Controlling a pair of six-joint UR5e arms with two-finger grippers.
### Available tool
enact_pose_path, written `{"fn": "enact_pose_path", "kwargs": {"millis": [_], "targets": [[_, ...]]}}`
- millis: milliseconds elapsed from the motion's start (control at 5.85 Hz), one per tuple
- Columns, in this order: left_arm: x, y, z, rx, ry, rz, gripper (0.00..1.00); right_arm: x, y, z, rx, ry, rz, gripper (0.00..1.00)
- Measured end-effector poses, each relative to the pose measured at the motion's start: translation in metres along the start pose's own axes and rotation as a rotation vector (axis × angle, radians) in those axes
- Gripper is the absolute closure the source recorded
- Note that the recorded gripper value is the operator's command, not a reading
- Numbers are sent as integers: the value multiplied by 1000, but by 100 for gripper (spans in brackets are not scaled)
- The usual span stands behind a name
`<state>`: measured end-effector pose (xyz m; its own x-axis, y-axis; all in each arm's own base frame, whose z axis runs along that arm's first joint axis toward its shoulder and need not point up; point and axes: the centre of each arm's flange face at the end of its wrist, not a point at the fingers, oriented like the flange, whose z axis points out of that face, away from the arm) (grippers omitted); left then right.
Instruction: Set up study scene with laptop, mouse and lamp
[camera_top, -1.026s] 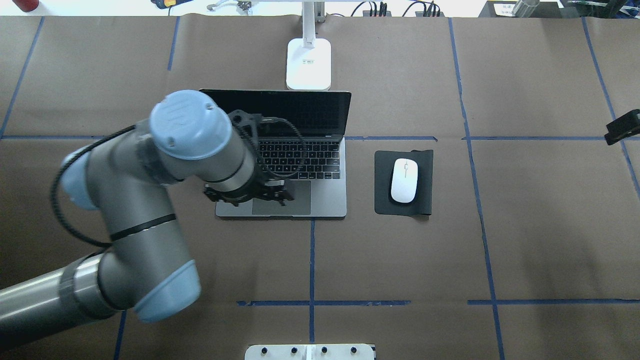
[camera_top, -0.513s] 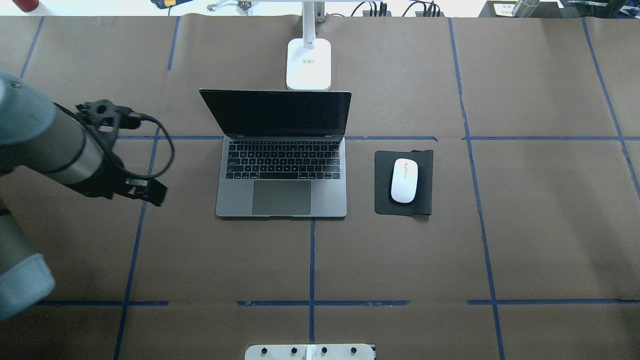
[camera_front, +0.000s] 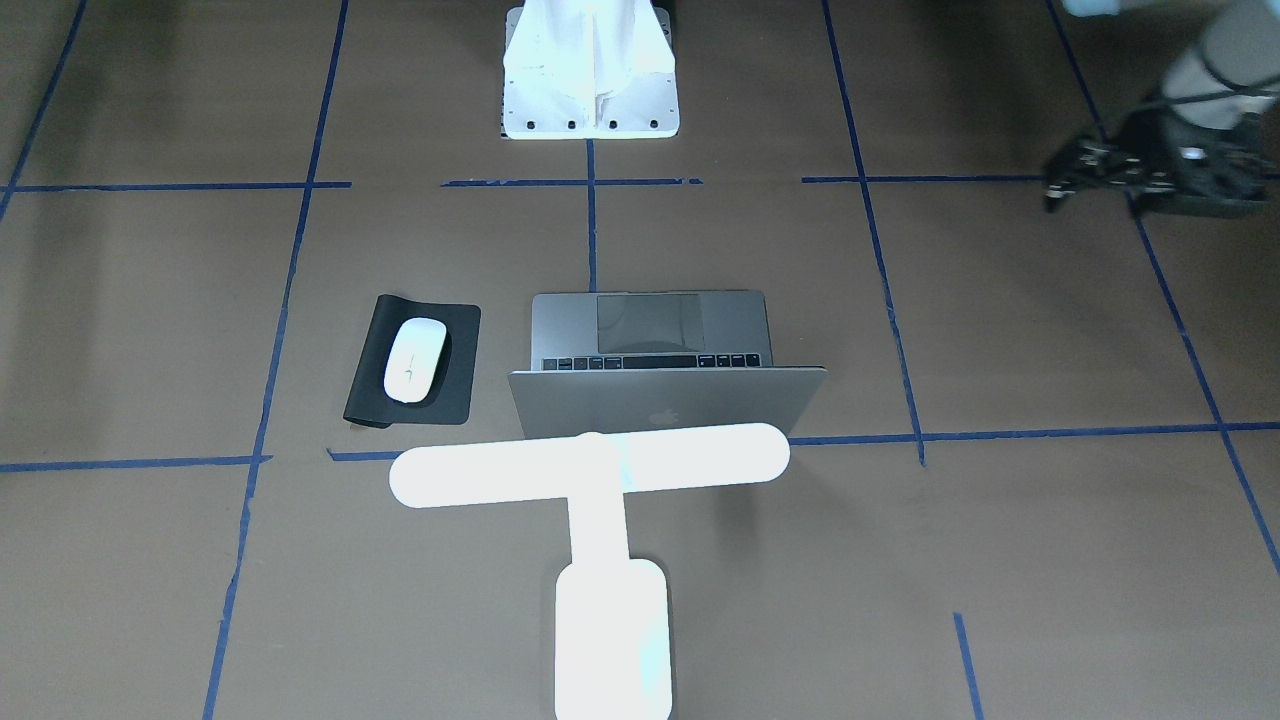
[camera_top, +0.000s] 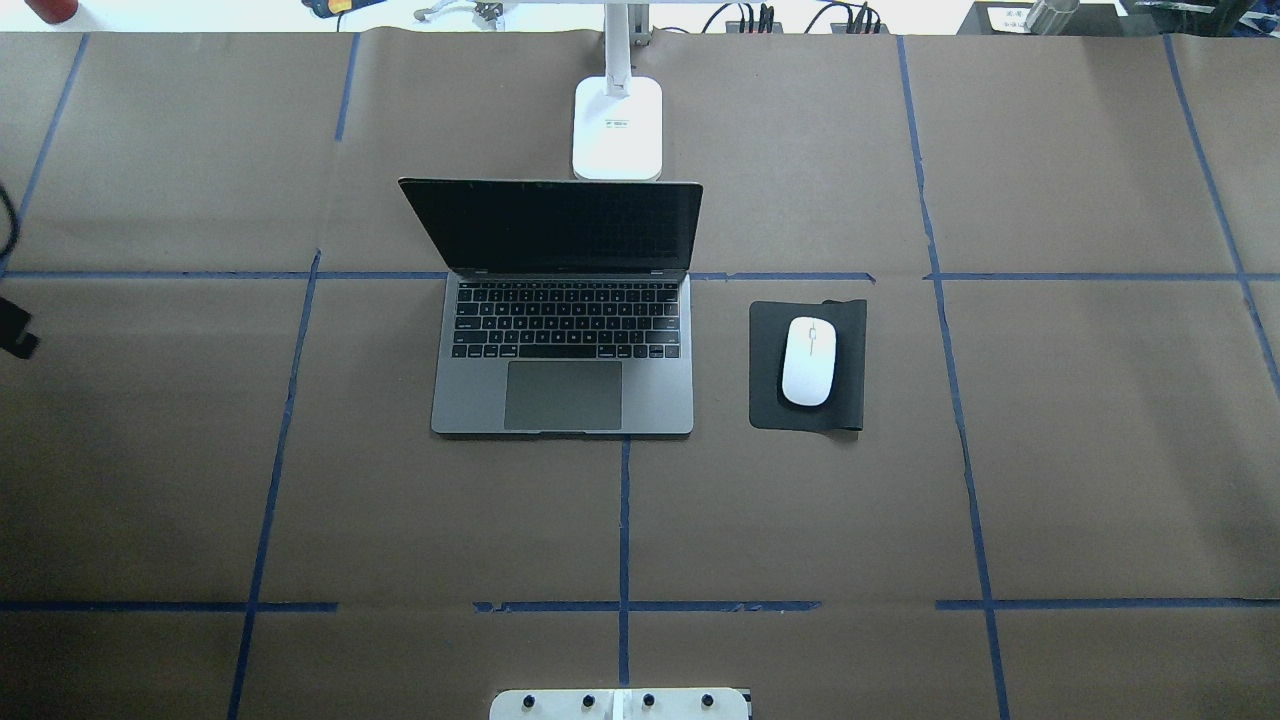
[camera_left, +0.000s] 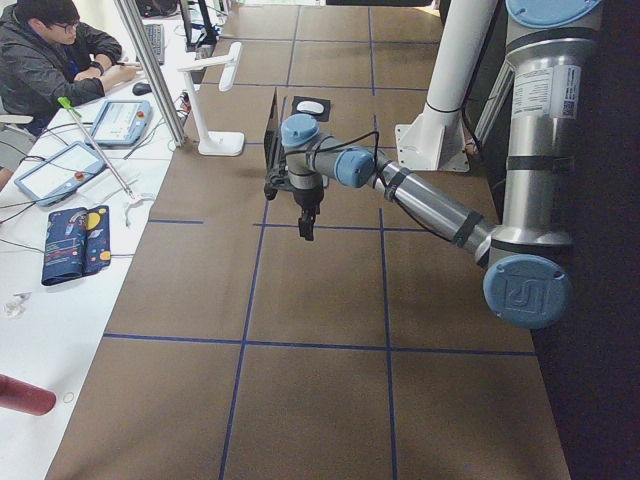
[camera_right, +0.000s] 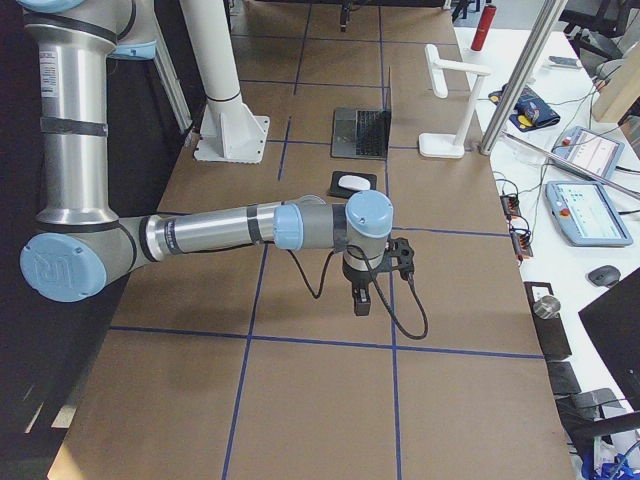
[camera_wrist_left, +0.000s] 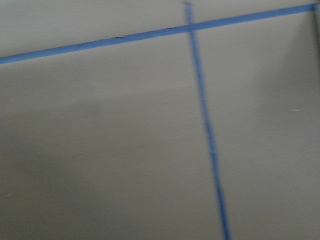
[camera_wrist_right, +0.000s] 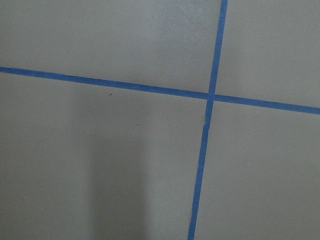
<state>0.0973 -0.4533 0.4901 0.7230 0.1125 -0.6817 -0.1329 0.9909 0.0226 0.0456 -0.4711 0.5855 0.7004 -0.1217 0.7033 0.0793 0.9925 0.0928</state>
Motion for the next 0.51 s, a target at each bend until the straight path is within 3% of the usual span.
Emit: {"fn": "enact_pose_path", "kwargs": {"millis": [171, 513], "targets": [[-92, -3, 17, -22, 3, -33, 0, 9, 2, 9, -18, -1, 20, 0], [-198, 8, 30, 11, 49, -42, 0, 19, 4, 18, -36, -3, 36, 0]]}}
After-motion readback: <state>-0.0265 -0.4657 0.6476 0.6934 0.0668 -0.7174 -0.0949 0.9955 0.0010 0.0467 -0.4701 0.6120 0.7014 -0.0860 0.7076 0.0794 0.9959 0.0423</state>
